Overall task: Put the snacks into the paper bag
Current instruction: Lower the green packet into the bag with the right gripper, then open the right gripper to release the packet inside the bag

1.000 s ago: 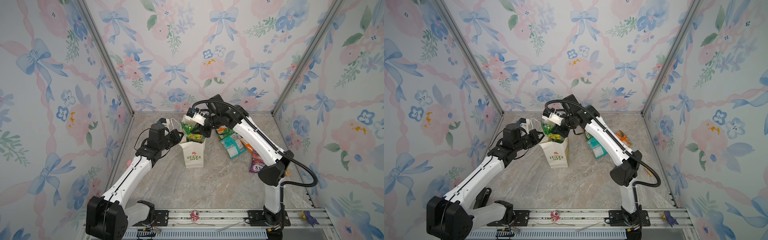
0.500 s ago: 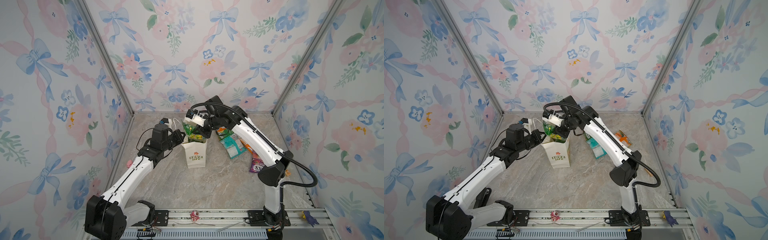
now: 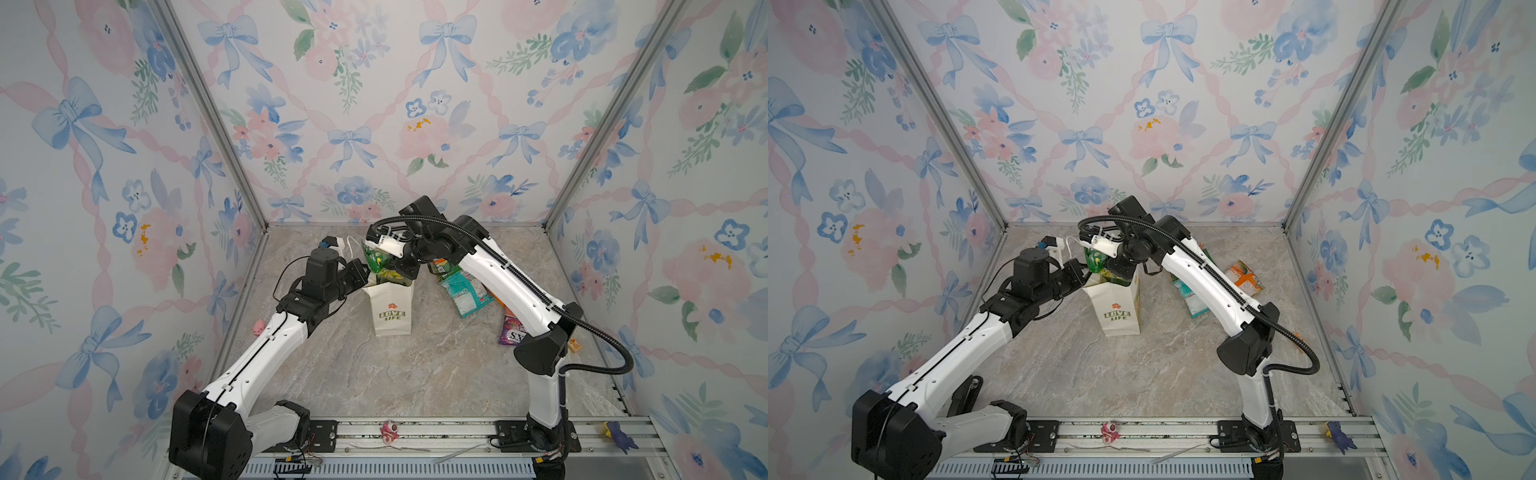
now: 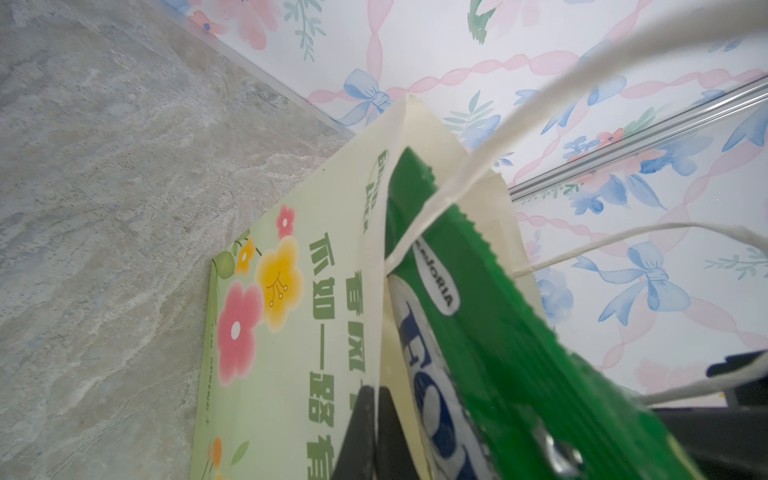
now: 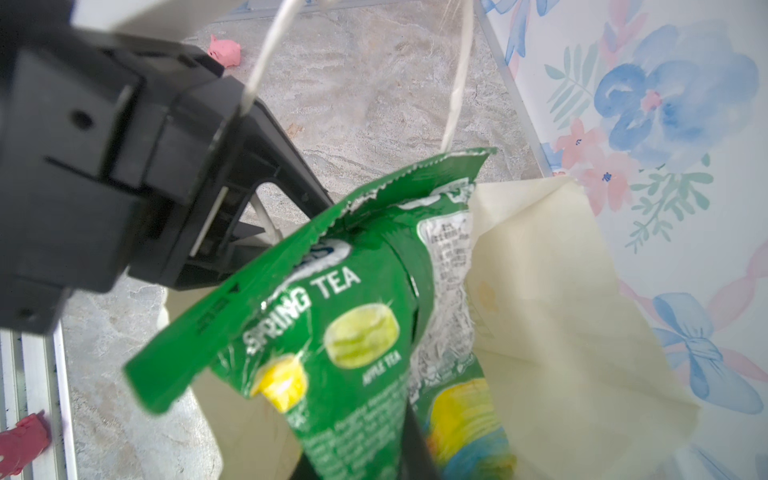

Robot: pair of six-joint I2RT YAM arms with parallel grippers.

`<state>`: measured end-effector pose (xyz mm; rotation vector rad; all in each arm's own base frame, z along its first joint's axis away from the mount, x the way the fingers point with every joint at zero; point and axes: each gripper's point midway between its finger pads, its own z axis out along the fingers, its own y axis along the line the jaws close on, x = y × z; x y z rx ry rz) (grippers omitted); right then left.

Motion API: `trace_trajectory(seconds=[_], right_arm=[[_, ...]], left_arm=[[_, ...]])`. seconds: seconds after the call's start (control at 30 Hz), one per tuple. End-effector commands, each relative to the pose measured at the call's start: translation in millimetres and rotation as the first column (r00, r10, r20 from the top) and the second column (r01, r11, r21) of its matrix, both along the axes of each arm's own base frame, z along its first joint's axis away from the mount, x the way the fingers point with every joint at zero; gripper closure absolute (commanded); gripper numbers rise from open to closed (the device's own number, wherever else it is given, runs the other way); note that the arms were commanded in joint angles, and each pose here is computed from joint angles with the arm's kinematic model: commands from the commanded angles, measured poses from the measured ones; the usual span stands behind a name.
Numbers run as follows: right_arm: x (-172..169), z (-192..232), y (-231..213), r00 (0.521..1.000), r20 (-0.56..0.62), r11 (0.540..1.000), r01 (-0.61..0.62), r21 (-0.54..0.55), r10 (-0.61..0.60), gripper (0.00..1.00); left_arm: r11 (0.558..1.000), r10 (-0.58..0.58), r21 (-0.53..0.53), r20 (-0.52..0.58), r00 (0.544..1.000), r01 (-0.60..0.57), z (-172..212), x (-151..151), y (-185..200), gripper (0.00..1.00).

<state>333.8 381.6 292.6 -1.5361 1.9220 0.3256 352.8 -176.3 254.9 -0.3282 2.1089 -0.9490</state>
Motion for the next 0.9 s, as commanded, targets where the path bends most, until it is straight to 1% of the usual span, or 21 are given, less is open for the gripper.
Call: trace_trajectory(seconds=[0.0, 0.07, 0.13, 0.27, 0.57, 0.7, 0.87], right_arm=[[4, -7, 1, 1.0, 0.023, 0.999, 0.011, -0.033, -0.01, 0.79], [4, -9, 2, 1.0, 0.019, 0.999, 0.012, -0.034, -0.011, 0.72], [3, -9, 2, 1.0, 0.017, 0.999, 0.011, -0.032, -0.01, 0.68], [2, -8, 3, 1.0, 0.014, 1.0, 0.01, -0.022, -0.009, 0.64], [-2, 3, 3, 1.0, 0.016, 1.0, 0.006, 0.024, -0.007, 0.6], [-8, 16, 4, 1.0, 0.0, 0.996, -0.007, 0.085, 0.007, 0.56], [-15, 38, 0, 1.0, -0.009, 0.982, -0.018, 0.187, 0.02, 0.49]], left_arm=[[1.0, 0.008, -0.017, 0.061, 0.998, -0.006, 25, 2, -1, 1.0], [1.0, 0.005, -0.016, 0.06, 0.998, -0.004, 25, 3, -2, 1.0], [1.0, 0.003, -0.016, 0.06, 0.998, -0.002, 25, 3, -3, 1.0], [1.0, 0.003, -0.016, 0.06, 0.998, -0.002, 25, 3, -3, 1.0], [1.0, -0.003, -0.017, 0.061, 0.998, 0.004, 26, 4, -5, 1.0], [1.0, -0.006, -0.016, 0.054, 0.999, 0.007, 23, 4, -5, 1.0], [1.0, -0.011, -0.014, 0.055, 0.998, 0.012, 23, 4, -7, 1.0]])
